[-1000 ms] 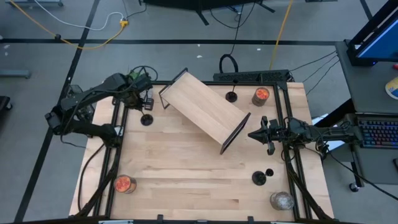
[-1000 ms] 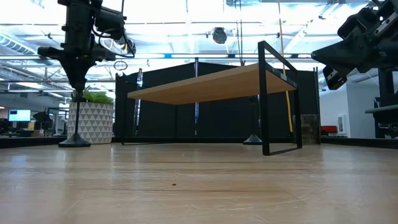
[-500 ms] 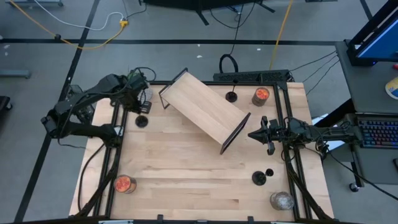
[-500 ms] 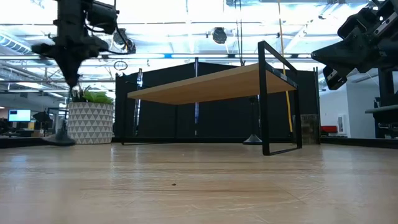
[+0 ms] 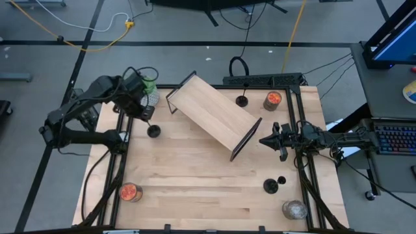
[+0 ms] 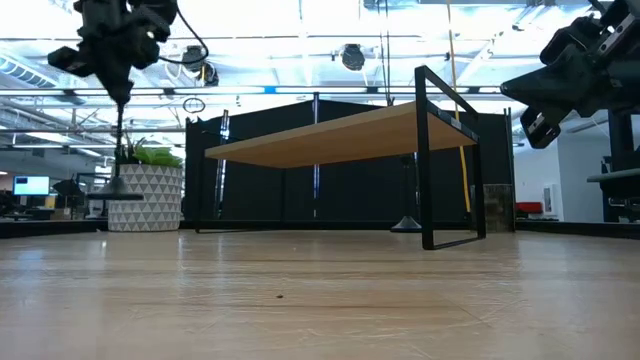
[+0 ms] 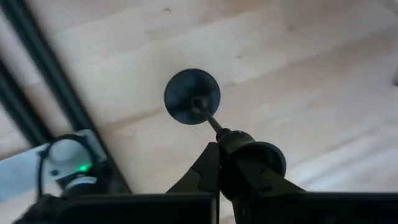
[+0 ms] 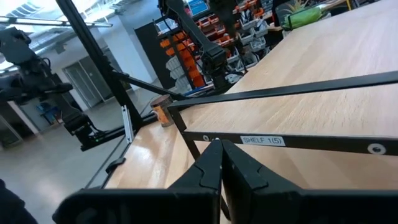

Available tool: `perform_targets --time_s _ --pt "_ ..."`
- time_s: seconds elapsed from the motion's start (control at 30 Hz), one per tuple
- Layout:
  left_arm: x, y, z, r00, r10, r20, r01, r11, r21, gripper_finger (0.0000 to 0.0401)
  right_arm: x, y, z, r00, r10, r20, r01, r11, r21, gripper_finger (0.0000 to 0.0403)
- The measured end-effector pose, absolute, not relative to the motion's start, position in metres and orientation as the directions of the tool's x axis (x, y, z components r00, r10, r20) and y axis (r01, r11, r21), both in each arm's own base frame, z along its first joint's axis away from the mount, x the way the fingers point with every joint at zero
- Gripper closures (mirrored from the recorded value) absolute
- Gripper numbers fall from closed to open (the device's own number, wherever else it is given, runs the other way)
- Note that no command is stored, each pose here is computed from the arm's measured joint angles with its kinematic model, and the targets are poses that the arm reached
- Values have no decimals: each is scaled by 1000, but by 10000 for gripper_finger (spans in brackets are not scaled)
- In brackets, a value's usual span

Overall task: Pick & Place candle stick holders
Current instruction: Put the left black candle holder on the shelf

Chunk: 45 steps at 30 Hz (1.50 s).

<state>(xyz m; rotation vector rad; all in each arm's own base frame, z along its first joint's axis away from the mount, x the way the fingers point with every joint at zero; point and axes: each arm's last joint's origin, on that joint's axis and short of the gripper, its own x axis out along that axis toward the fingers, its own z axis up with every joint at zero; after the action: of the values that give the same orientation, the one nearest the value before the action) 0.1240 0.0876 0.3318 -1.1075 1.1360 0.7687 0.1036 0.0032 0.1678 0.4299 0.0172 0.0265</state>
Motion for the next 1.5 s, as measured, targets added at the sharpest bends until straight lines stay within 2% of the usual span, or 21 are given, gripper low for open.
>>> perform_targets --time_s 0.3,0.77,1.5 --pt "131 76 354 419 -164 -893 -814 367 -450 392 104 3 168 1000 29 -11 -22 911 412 403" --pt "157 52 396 589 -174 -789 -692 396 -604 392 104 3 168 1000 29 -11 -22 912 410 403" --pt "232 50 449 638 -194 -745 -566 538 -624 392 104 3 168 1000 29 -11 -22 912 410 403"
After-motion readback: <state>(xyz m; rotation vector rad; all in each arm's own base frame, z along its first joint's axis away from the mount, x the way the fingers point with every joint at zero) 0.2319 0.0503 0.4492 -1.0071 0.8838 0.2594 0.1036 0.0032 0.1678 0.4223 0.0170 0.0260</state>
